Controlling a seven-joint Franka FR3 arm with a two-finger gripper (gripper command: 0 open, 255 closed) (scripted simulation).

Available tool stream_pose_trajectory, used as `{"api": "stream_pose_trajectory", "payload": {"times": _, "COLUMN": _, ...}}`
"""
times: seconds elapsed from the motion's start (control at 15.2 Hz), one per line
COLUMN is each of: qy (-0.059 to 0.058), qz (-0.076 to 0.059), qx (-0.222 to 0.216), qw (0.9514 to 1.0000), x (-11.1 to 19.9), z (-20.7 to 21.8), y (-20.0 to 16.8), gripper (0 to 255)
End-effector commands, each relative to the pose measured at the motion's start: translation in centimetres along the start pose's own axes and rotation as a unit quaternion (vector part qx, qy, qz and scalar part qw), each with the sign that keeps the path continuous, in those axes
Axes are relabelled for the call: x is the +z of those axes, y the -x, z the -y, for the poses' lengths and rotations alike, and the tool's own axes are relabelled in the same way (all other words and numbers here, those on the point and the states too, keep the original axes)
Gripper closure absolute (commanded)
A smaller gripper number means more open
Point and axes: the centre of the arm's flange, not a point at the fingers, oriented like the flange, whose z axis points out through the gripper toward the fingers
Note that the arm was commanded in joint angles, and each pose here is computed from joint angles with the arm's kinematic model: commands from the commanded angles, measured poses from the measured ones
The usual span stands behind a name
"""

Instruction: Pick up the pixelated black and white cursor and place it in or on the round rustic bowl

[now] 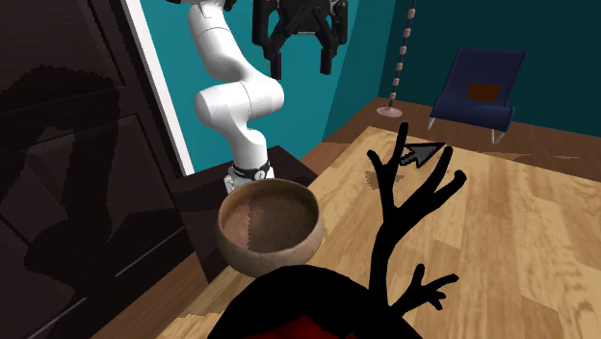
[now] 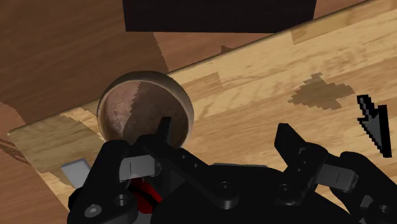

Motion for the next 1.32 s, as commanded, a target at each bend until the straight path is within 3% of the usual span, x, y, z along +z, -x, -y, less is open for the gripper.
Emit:
{"api": "stream_pose_trajectory", "payload": {"times": 0.0, "qy": 0.000, "qz": 0.000, "qx": 0.000, "qw": 1.0000, "x": 0.0, "z": 0.0, "y": 0.0, "gripper": 0}}
{"api": "stream_pose_trajectory", "payload": {"times": 1.25, "qy": -0.025, "qz": -0.057, "qx": -0.060, "qw": 0.9962, "x": 11.9, "z": 21.0, "y": -1.7, "gripper": 0}}
